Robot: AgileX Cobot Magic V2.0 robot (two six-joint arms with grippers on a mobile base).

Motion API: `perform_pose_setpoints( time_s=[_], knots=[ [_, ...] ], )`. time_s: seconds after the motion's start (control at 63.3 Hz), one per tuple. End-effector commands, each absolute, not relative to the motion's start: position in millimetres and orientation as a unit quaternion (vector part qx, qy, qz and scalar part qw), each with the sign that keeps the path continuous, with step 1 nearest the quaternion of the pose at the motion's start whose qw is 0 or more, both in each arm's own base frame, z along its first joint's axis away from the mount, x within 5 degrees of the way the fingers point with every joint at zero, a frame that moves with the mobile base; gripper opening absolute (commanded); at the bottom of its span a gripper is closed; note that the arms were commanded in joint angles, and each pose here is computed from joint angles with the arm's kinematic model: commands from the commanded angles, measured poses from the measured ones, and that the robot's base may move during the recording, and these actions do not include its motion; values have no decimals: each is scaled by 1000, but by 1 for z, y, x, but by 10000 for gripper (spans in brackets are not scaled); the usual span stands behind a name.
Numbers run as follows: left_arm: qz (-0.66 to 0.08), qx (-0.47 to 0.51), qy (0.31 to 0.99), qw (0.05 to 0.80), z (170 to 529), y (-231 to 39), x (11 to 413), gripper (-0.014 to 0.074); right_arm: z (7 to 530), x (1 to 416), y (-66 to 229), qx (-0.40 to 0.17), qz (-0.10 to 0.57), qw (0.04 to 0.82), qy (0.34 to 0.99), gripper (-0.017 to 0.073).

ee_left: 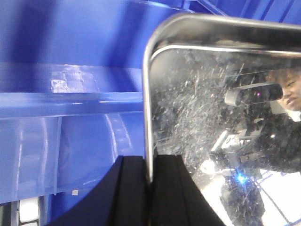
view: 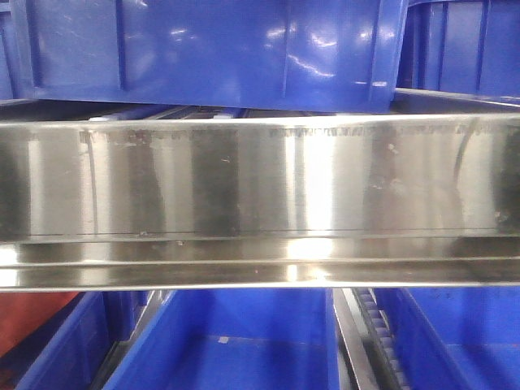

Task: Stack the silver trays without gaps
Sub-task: 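Hold the lifted tray steady in both grippers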

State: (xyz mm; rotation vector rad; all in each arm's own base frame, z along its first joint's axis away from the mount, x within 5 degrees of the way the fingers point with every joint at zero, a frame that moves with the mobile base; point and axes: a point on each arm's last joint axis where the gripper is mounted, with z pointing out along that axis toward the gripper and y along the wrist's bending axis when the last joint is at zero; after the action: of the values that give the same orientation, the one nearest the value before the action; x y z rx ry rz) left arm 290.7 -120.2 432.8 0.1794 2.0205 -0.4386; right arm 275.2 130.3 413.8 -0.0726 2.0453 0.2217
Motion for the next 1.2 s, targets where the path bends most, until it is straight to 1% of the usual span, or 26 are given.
perform_pose_setpoints(
  time_s=[0.0,0.347,0.774,1.184],
  knots=[
    [-188,71,814,545,449,-116,286,-16,420,275,126,-43,72,530,843,-77],
    [-188,71,814,545,449,-116,286,-16,421,275,127,-45,77,535,840,-77],
    [-188,71,814,545,449,-116,286,-16,428,277,132,-58,104,566,816,-77],
    [-188,71,814,545,449,-116,286,-16,428,277,132,-59,104,567,815,-77]
  ],
)
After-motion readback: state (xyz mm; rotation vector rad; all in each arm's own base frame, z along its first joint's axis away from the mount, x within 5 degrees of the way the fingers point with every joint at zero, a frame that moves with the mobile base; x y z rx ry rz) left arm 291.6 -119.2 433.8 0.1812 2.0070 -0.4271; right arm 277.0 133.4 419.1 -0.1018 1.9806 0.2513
